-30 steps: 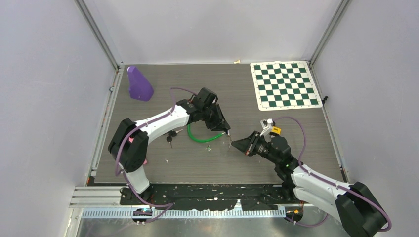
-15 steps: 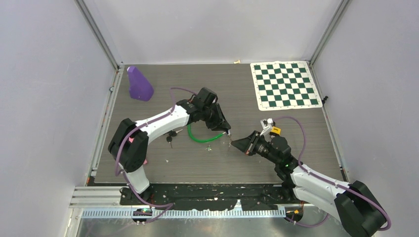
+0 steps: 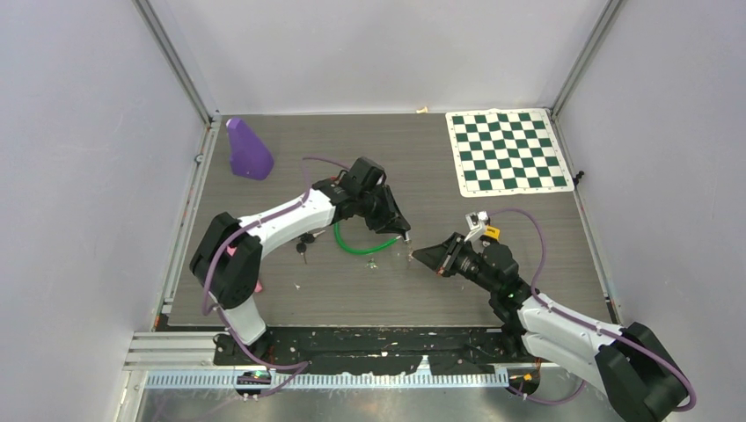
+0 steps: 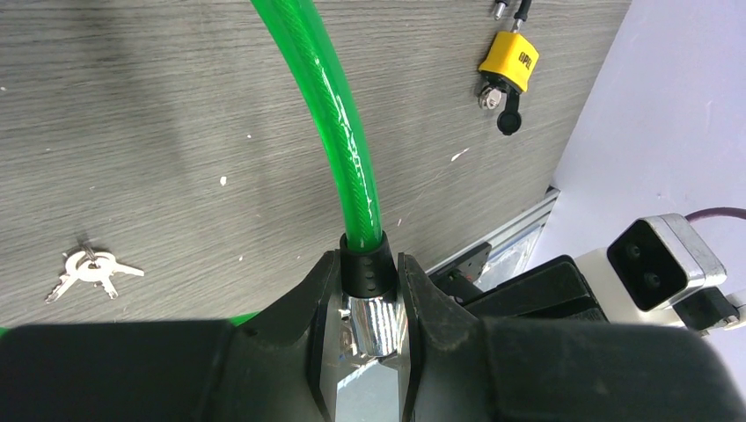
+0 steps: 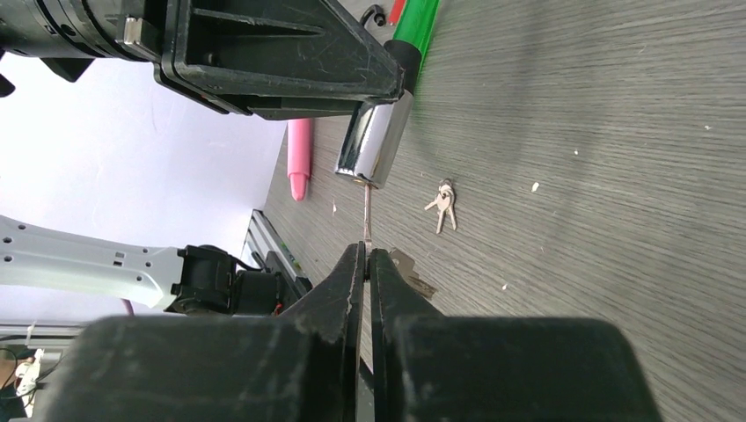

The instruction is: Unlock with the key

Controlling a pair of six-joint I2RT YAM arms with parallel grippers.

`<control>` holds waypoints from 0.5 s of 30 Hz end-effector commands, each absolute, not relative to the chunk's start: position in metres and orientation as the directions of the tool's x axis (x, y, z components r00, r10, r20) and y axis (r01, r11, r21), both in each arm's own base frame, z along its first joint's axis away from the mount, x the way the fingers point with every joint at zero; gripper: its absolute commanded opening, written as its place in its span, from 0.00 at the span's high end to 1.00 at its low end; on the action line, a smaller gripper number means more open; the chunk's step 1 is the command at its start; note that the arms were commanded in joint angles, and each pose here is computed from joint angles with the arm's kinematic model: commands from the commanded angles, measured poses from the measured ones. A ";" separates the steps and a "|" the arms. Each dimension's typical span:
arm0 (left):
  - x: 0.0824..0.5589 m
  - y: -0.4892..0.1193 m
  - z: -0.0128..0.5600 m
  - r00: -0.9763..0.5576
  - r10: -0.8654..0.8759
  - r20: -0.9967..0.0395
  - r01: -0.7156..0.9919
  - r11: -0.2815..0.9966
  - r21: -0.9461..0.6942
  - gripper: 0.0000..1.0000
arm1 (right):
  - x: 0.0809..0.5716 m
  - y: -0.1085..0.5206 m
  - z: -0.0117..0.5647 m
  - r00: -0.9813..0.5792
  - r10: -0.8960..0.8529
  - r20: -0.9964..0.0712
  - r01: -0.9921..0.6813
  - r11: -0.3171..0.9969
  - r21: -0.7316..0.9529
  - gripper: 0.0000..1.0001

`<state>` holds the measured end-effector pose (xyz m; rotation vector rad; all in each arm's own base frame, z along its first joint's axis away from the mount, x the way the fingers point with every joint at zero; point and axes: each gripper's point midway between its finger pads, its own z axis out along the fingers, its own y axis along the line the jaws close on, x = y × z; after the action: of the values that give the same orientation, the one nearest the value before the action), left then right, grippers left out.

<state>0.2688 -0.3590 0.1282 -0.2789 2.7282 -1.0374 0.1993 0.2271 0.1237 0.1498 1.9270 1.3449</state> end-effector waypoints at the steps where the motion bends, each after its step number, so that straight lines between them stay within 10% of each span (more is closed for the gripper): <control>1: 0.265 -0.370 0.161 -0.956 -0.246 -0.162 -0.046 0.668 -0.742 1.00 | 0.210 0.221 0.138 -0.640 0.551 -0.535 -0.331 0.431 0.839 0.95; 15: 0.259 -0.384 0.166 -0.929 -0.338 -0.150 -0.098 0.618 -0.780 1.00 | 0.223 0.218 0.146 -0.586 0.578 -0.568 -0.343 0.458 0.820 0.95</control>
<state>0.2699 -0.3636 0.1257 -0.3775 2.6557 -1.0274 0.2052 0.2227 0.1218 0.1824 1.9203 1.3059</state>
